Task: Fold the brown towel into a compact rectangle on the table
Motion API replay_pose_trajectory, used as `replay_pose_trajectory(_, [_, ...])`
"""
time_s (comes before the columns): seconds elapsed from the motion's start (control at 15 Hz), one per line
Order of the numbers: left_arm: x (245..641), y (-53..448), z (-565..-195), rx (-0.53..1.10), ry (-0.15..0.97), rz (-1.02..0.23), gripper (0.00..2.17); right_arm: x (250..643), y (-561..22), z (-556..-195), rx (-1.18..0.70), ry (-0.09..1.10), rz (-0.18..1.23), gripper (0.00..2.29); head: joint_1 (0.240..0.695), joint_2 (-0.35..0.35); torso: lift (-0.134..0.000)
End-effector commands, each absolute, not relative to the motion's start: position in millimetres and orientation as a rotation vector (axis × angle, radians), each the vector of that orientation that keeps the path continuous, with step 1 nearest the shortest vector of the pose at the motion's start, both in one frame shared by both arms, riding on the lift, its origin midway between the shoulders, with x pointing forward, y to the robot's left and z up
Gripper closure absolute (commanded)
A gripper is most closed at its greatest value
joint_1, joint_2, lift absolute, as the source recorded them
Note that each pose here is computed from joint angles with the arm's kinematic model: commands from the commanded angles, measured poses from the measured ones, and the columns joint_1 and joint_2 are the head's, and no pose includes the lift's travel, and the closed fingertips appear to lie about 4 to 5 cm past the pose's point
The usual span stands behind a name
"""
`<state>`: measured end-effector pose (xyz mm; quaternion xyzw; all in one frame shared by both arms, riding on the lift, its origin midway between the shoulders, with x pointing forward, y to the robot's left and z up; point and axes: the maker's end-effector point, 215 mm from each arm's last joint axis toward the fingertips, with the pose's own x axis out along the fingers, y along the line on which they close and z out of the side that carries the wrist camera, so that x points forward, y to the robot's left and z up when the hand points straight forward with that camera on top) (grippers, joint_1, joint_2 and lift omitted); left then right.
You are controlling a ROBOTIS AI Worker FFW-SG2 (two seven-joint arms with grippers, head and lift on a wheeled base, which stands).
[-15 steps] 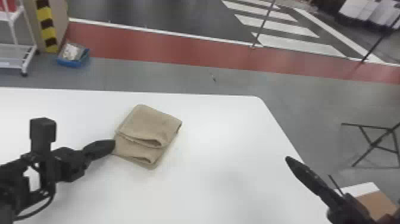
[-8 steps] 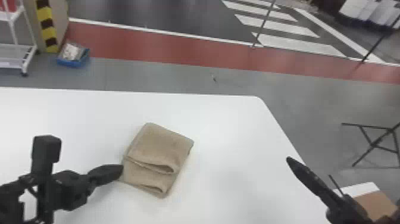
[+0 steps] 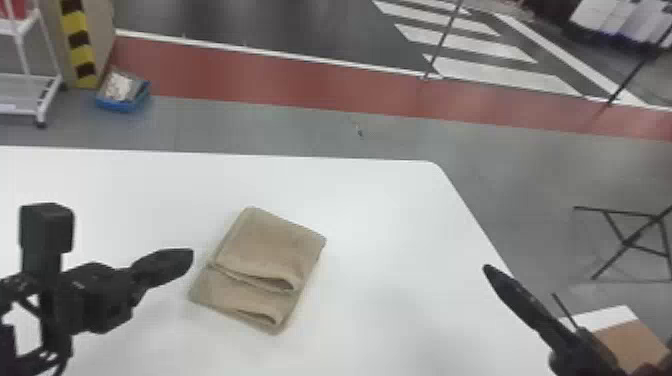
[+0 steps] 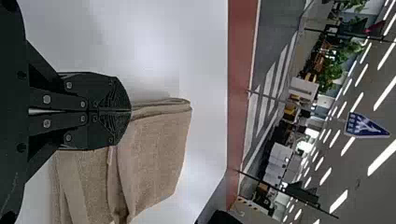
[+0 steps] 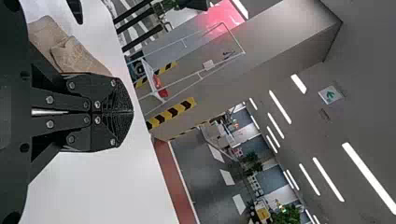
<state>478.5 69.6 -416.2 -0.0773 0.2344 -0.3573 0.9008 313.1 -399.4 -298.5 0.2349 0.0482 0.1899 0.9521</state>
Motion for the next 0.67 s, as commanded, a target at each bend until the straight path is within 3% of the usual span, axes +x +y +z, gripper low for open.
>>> replay_pose_trajectory(0.0, [488.6,82.7,-423.6,-0.128,0.46,-0.706,1.73,310.1,-401.9,-299.2,0.48,0.1,0.381,2.01,0.695,-0.35,-0.124])
replay_pose_trajectory(0.6, [453.7,106.3,-454.4,-0.128,0.48,-0.676,1.73,310.7,-398.1,-290.3,0.487,0.076,0.402,2.01,0.695,-0.35,-0.124])
